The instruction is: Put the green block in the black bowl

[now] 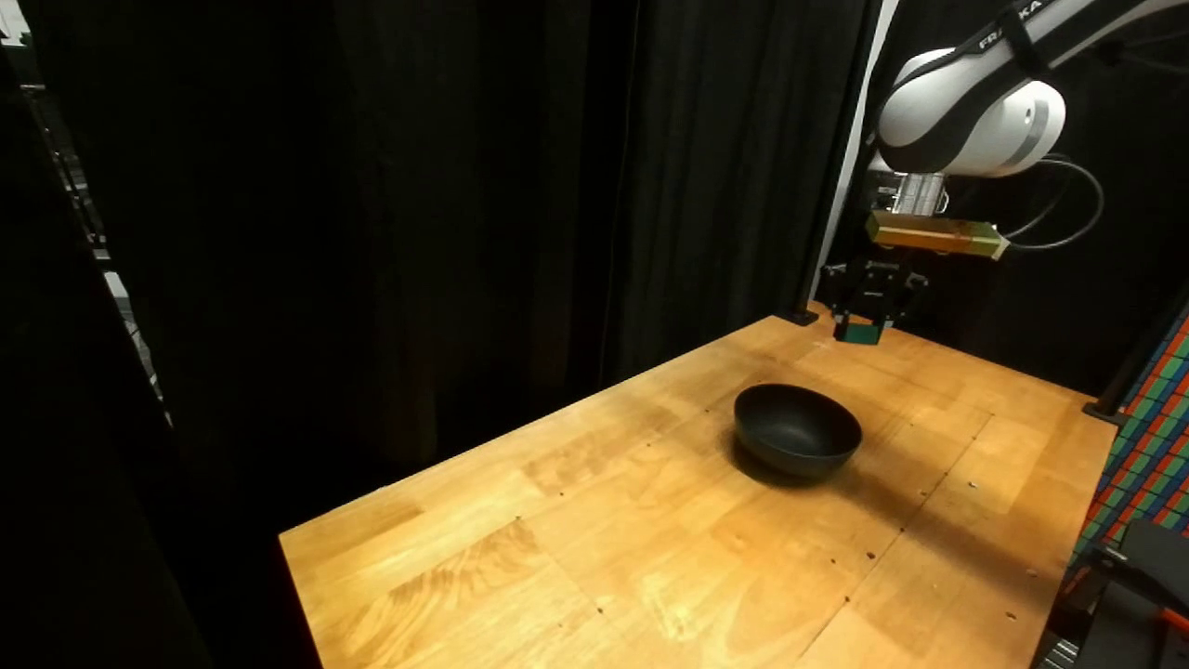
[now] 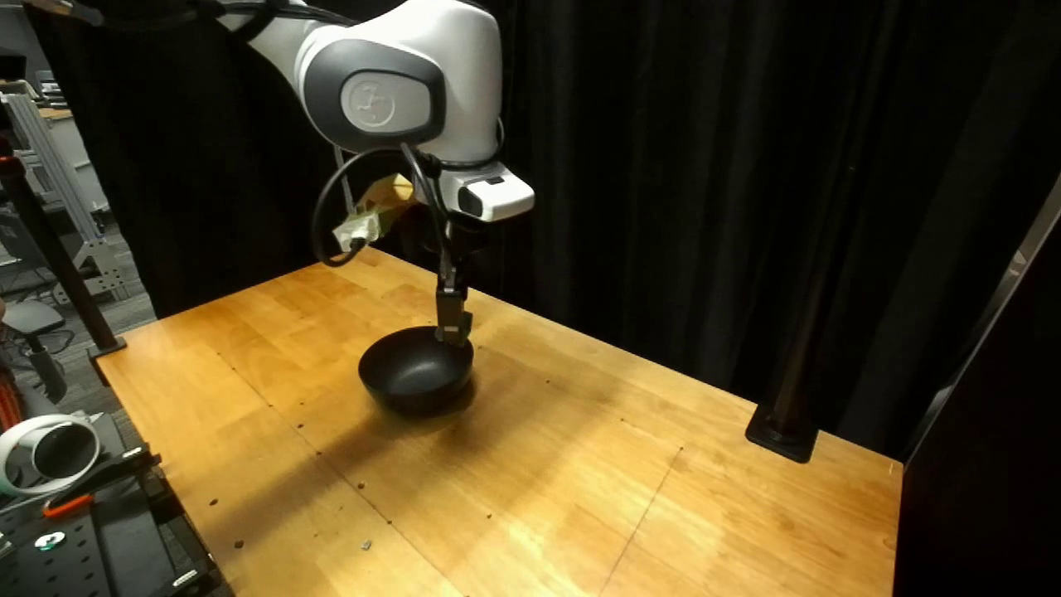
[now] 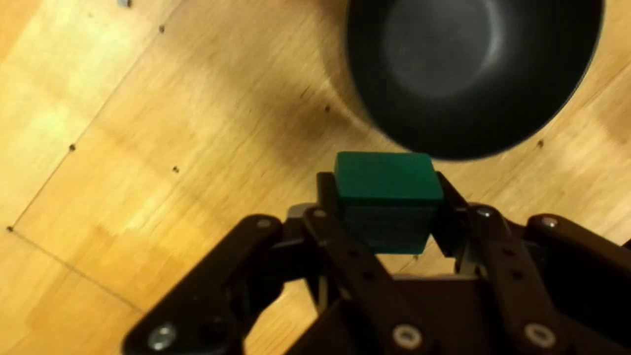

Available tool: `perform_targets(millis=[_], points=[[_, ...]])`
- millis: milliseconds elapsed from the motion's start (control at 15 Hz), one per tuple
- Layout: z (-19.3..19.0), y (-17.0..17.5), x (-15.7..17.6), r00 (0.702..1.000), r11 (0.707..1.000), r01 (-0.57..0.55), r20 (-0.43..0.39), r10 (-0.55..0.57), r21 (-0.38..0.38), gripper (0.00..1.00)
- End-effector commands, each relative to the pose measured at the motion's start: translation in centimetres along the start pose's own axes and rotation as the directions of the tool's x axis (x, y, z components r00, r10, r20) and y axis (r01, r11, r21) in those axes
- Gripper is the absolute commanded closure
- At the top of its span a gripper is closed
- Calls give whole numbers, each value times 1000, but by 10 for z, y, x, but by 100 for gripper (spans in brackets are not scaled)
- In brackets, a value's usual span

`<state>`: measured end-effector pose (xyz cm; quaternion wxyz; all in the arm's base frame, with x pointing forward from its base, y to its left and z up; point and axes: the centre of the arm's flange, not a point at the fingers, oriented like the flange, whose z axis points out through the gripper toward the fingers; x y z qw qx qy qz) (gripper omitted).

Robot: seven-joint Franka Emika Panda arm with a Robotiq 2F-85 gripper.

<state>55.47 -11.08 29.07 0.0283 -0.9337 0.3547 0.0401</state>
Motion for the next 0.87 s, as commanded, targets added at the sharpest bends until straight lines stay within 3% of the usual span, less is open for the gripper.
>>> perform_targets(millis=[0, 133, 200, 267, 333, 600, 800], points=[[10, -10, -47, 995, 994, 81, 53, -85, 74, 78], [24, -21, -64, 990, 988, 119, 71, -126, 94, 78], [31, -25, -71, 987, 986, 132, 83, -141, 99, 71], [36, -28, -76, 985, 985, 139, 87, -148, 100, 28], [40, -29, -80, 984, 984, 147, 89, -156, 100, 27], [33, -22, -74, 983, 989, 120, 126, -130, 84, 1], [19, 12, -67, 959, 996, 84, 268, -91, 37, 0]])
